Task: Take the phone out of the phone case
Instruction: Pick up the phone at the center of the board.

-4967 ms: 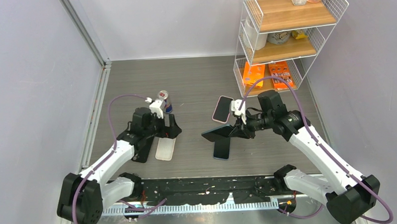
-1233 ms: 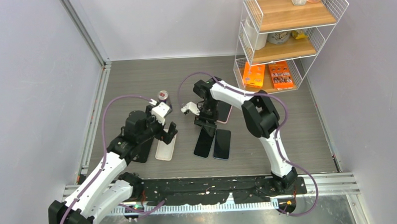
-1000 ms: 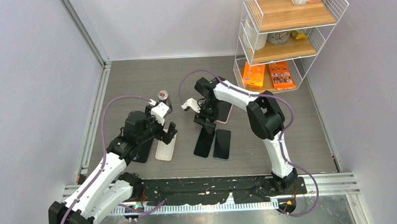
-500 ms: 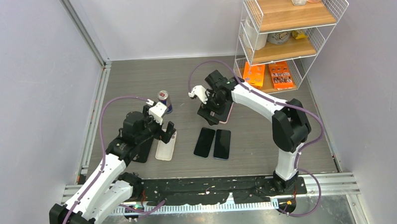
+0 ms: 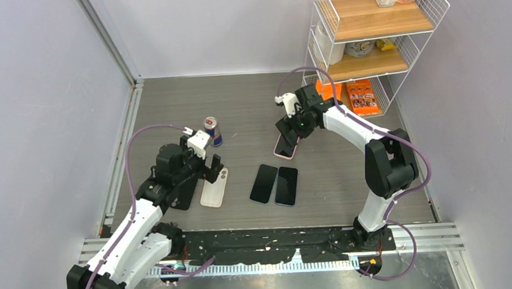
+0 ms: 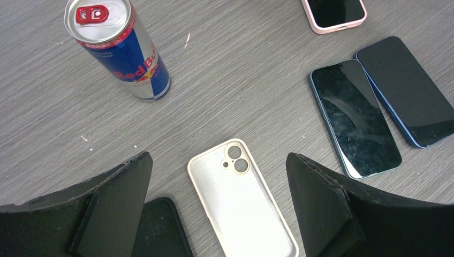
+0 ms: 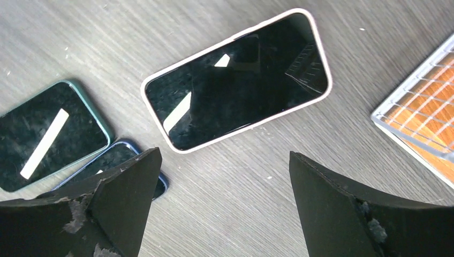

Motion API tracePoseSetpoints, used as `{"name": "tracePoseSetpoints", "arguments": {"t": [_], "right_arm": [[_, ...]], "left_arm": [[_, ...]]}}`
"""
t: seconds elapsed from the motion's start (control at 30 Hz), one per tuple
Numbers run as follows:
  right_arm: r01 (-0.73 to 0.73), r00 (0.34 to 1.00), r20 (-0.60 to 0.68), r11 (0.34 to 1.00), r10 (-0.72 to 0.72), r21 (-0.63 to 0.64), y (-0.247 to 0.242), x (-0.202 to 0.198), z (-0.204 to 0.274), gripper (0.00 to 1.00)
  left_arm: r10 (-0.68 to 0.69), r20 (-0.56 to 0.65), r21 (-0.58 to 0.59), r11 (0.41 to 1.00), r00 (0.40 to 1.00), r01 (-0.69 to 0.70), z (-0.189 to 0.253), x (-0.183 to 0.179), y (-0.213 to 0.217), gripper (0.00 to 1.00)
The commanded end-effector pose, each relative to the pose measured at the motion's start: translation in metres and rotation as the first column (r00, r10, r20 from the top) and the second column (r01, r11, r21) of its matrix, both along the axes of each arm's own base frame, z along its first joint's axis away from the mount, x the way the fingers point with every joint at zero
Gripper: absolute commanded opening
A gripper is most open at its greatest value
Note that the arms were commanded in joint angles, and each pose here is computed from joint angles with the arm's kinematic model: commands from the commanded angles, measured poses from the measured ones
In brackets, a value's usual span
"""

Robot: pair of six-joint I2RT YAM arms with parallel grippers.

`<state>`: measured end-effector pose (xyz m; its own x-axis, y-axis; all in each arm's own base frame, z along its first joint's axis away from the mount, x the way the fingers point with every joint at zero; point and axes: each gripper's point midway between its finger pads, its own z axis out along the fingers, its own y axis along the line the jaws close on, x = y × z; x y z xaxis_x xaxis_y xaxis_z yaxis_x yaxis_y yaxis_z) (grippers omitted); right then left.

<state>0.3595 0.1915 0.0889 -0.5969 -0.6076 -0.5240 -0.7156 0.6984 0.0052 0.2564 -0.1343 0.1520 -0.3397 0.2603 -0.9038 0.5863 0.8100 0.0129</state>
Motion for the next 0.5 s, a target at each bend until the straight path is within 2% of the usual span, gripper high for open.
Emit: {"name": "tracePoseSetpoints", "arguments": {"t": [0.0,0.47], "right_arm": [[0.081,0.997,-0.007,0.994,-0.08,0.078,0.004,0.011,0.002,0.96],[0.169,0.978,-0.133,0.983,-0.159,0.066,0.002,0.014,-0.04,0.96]], "left_arm": [[0.002,0.047,-0.055,0.998,0.999,0.0,0.013,0.007,-0.003,1.0],[-0.016,0.039,-0.07,0.997,0.999,0.019,0.011,0.006,-0.005,0.99]]}}
